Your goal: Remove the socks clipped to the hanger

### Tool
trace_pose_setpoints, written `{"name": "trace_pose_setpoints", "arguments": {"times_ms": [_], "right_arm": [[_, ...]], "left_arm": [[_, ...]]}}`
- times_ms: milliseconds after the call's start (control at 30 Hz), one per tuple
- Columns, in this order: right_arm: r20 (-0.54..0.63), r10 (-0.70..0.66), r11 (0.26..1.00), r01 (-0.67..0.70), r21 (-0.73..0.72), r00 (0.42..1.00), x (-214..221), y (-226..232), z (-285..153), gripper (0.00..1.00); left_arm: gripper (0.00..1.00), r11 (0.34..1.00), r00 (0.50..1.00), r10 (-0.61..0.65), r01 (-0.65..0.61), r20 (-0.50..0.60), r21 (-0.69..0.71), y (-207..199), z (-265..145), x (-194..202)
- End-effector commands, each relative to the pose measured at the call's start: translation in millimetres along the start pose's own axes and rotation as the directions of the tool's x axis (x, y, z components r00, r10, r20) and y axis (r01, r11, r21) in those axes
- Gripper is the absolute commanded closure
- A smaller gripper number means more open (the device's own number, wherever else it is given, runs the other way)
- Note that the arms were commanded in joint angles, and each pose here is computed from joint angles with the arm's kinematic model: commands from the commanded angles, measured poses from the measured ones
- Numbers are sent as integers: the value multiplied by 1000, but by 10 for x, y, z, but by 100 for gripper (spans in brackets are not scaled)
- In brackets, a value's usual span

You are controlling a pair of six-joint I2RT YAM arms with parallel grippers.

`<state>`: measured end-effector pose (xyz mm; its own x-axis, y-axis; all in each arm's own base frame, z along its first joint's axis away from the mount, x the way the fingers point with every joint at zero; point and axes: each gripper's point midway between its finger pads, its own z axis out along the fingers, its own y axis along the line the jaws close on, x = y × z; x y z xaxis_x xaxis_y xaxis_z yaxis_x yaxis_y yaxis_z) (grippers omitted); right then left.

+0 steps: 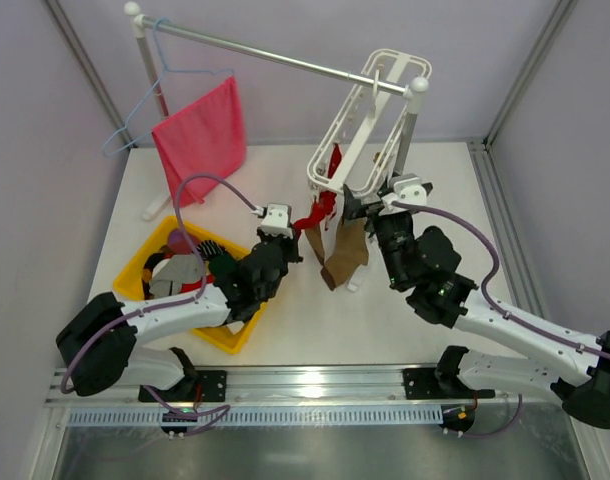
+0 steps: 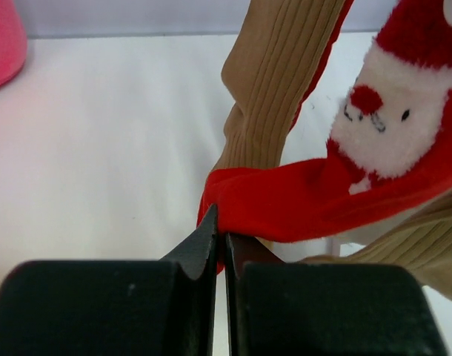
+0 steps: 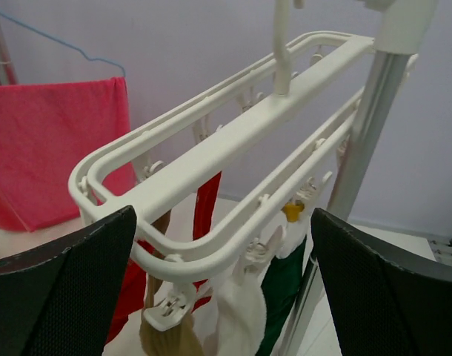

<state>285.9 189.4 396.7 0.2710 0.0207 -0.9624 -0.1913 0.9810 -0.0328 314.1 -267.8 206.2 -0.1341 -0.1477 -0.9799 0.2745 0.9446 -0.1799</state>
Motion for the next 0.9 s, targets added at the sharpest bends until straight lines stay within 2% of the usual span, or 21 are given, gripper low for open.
{"name": "trace_pose_setpoints", "arguments": {"times_ms": [0,333,600,733,867], "right_arm": [[58,-3,1000,3,7,998,-307,43,-7,0],[92,45,992,-34,-118,995,-519,483,-140,2],[24,62,984,-57,-171,998,-256,863,-44,3],[-9,128,963,-126,-237,992,-203,1072,-53,5],[-40,140,963,-145,-229,989,-94,1134,-47,6]], "left_arm": [[100,1000,999,-30,30,12,-10,43,-63,-40],[100,1000,1000,-27,27,5,-3,16,-54,-49],[100,998,998,-50,51,32,-28,85,-119,-197],[100,997,996,-68,69,50,-29,128,-193,-276],[100,997,996,-78,80,52,-21,138,-228,-286]]}}
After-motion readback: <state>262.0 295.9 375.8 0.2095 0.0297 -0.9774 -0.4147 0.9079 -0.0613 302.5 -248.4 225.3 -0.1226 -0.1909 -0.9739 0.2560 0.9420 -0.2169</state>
